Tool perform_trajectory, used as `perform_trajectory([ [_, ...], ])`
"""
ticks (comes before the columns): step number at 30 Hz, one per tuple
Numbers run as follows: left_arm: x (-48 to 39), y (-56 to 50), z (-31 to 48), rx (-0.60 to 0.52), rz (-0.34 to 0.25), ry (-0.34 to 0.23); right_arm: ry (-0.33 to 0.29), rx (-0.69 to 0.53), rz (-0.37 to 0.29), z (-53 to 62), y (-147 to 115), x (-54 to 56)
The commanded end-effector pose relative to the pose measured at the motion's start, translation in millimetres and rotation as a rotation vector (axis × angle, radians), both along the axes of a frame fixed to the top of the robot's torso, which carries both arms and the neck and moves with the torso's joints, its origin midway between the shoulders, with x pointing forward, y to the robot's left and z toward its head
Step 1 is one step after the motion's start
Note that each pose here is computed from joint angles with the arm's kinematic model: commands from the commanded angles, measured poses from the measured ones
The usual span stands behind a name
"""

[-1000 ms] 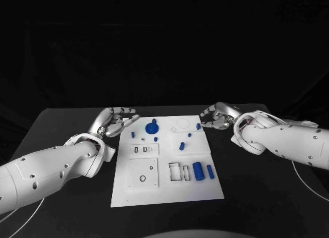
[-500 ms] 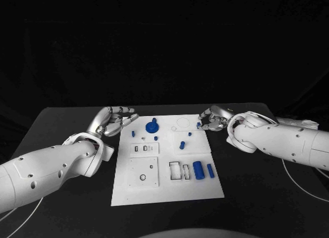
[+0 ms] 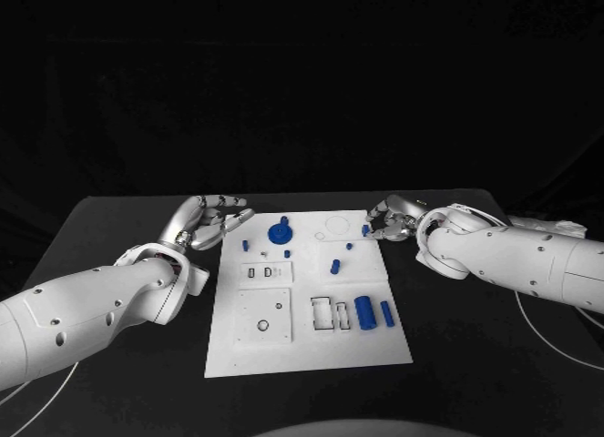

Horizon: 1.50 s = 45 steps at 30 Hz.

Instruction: Assemble the parts on the task board

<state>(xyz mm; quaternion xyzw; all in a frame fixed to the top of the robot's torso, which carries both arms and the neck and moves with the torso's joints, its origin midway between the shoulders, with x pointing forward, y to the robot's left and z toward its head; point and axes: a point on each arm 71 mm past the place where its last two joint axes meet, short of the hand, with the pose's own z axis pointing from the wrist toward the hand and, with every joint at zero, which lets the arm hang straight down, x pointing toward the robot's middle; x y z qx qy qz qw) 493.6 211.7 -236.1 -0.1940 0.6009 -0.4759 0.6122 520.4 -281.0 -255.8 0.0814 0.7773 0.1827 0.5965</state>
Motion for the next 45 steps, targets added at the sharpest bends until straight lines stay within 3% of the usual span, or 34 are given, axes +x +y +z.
perform_trajectory([
  [1,-0.9,-2.2,1.2,-0.004,-0.018,-0.008,0.023,-0.027,0.005,-2.4,1.1,-0.1],
  [45,-1.7,0.3,1.6,-0.003,-0.014,-0.009,0.059,-0.044,0.009,-6.4,9.7,3.5],
])
